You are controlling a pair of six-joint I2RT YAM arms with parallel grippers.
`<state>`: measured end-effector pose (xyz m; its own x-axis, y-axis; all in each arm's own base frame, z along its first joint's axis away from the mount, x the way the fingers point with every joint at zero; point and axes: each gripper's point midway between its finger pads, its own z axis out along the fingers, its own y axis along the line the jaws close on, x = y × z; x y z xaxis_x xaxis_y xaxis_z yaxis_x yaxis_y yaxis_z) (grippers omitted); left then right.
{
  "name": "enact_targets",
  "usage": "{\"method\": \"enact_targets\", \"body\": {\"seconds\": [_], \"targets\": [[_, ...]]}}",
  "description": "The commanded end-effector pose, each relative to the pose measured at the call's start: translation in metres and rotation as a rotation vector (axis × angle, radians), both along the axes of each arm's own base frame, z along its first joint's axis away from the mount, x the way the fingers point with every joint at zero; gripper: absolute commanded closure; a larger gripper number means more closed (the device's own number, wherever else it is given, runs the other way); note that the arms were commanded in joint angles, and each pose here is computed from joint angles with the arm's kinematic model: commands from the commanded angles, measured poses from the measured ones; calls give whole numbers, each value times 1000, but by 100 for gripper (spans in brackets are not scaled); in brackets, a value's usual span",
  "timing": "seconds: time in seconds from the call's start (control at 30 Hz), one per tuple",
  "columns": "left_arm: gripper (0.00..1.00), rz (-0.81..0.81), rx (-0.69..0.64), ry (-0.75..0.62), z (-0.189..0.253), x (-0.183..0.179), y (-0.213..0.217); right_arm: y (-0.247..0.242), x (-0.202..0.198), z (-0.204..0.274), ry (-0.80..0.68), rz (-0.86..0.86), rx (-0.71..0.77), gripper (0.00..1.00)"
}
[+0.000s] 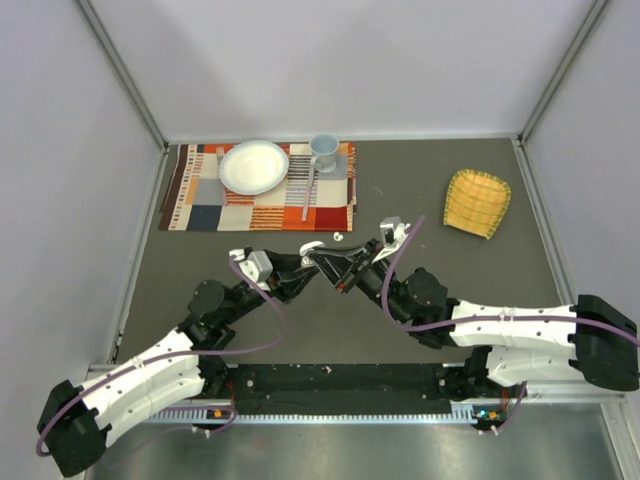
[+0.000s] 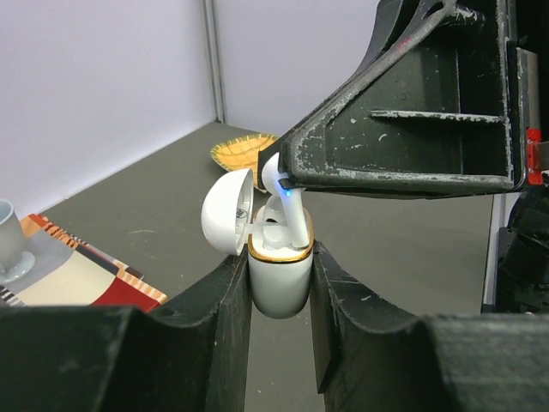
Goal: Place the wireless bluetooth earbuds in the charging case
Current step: Insert the left earbud into the left side groove of the charging case.
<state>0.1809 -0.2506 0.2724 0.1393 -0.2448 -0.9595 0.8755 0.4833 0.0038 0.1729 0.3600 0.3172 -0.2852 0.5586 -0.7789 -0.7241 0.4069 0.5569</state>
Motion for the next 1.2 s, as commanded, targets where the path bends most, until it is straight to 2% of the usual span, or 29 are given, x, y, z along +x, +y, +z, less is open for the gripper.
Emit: {"method": "enact_targets", "body": {"seconds": [0.0, 0.2, 0.7, 1.17], "targets": [[100, 8, -69, -69, 28, -3, 5, 2, -1, 16, -12, -10, 44, 100], [100, 12, -67, -69, 26, -3, 6, -1, 5, 17, -13, -48, 57, 100], [100, 12, -70, -65, 26, -2, 5, 7, 3, 14, -3, -21, 68, 100], [100, 67, -118, -80, 37, 3, 15, 10, 1, -9, -8, -40, -66, 100]]}}
